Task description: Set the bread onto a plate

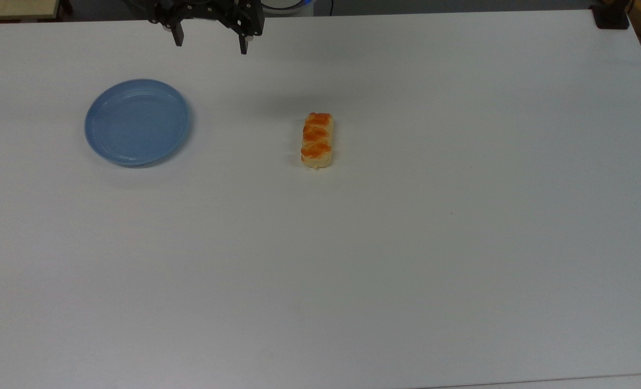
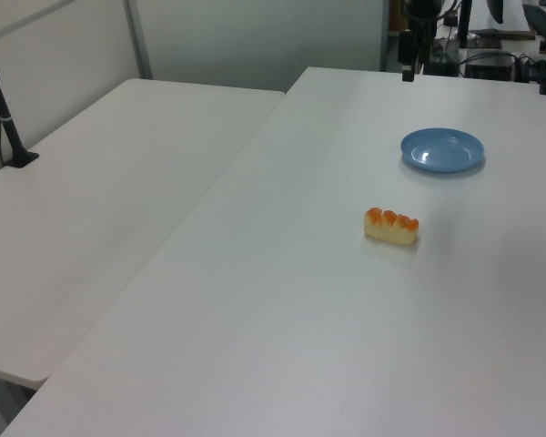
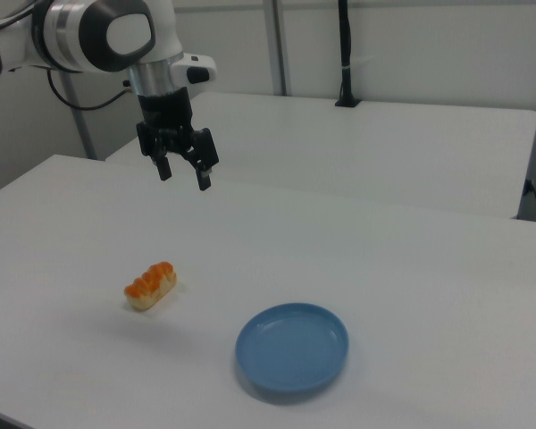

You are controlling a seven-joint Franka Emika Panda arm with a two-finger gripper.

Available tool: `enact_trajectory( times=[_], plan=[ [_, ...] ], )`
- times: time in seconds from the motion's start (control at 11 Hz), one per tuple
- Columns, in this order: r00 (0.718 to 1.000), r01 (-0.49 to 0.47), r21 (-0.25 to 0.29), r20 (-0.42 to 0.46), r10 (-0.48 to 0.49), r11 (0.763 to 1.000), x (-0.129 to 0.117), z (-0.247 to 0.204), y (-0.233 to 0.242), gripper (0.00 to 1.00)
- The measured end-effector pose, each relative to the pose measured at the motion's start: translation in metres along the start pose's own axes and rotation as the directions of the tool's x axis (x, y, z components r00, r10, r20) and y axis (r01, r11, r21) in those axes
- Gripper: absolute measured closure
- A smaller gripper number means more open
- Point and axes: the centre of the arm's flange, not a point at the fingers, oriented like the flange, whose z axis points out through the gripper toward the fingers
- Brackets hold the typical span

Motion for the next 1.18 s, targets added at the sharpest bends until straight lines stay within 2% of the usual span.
enact_trajectory(
  times=[1.18],
  plan=[
    [1.000, 0.006, 0.001, 0.002, -0.006, 1.000, -0.0014, 0.0000, -0.0032, 0.00]
  ],
)
